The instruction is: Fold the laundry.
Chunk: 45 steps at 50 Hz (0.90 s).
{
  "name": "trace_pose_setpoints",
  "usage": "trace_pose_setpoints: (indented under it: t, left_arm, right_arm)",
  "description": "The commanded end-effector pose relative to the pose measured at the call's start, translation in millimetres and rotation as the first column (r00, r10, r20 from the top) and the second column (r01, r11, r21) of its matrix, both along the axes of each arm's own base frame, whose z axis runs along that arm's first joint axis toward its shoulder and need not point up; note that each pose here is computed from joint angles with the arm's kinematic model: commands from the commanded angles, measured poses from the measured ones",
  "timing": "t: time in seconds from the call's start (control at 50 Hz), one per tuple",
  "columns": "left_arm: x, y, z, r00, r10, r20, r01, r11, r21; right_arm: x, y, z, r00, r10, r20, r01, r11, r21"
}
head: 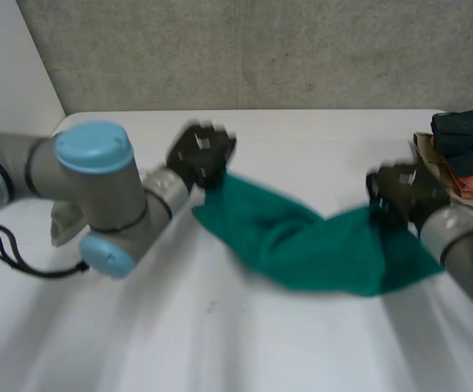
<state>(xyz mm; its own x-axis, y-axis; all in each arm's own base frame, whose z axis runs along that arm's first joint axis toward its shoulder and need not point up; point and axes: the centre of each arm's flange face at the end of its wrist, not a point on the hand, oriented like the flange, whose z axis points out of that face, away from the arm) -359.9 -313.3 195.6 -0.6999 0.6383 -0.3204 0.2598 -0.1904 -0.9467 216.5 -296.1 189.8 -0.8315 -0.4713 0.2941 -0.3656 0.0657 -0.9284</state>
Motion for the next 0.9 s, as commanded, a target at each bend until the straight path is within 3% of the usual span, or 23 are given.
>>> trace_pose_setpoints:
  t: [0.02,0.1,0.14,0.2,0.32,0.46,0.54,0.78,0.9]
  left_arm:
    - [18.1,-39.4,107.6,0.940,0.171,-0.294,-0.257,0.923,-0.286]
    - [24.6,-35.1,137.6,0.910,0.155,-0.385,-0.292,0.898,-0.328]
    - [30.3,-27.1,138.2,0.908,0.157,-0.388,-0.287,0.909,-0.302]
    - [37.6,-16.4,125.6,0.916,0.179,-0.358,-0.279,0.927,-0.252]
    - [59.5,25.4,61.3,0.955,0.258,-0.149,-0.264,0.964,-0.026]
    - [89.2,80.9,-9.0,0.959,0.269,0.092,-0.283,0.932,0.228]
    - [97.5,100.3,-22.4,0.955,0.252,0.156,-0.288,0.914,0.284]
    - [106.7,146.6,20.0,0.963,0.182,0.199,-0.240,0.914,0.326]
    - [94.9,129.9,48.4,0.973,0.193,0.124,-0.219,0.942,0.253]
  right_arm:
    - [6.9,-50.7,107.3,0.987,-0.112,0.114,0.147,0.915,-0.376]
    - [11.4,-53.7,129.6,0.978,-0.107,0.177,0.179,0.868,-0.462]
    - [25.0,-40.9,147.3,0.971,-0.037,0.234,0.158,0.838,-0.522]
    - [31.1,-30.1,138.1,0.974,-0.017,0.226,0.129,0.861,-0.492]
    - [23.6,-14.1,81.2,0.987,-0.052,0.153,0.099,0.941,-0.323]
    - [23.0,20.1,19.0,0.998,0.049,-0.032,-0.053,0.991,-0.125]
    - [19.0,35.6,-2.6,0.987,0.096,-0.129,-0.100,0.994,-0.031]
    - [21.0,43.2,3.8,0.979,0.128,-0.160,-0.137,0.990,-0.043]
    - [27.8,53.7,46.4,0.980,0.161,-0.116,-0.181,0.965,-0.192]
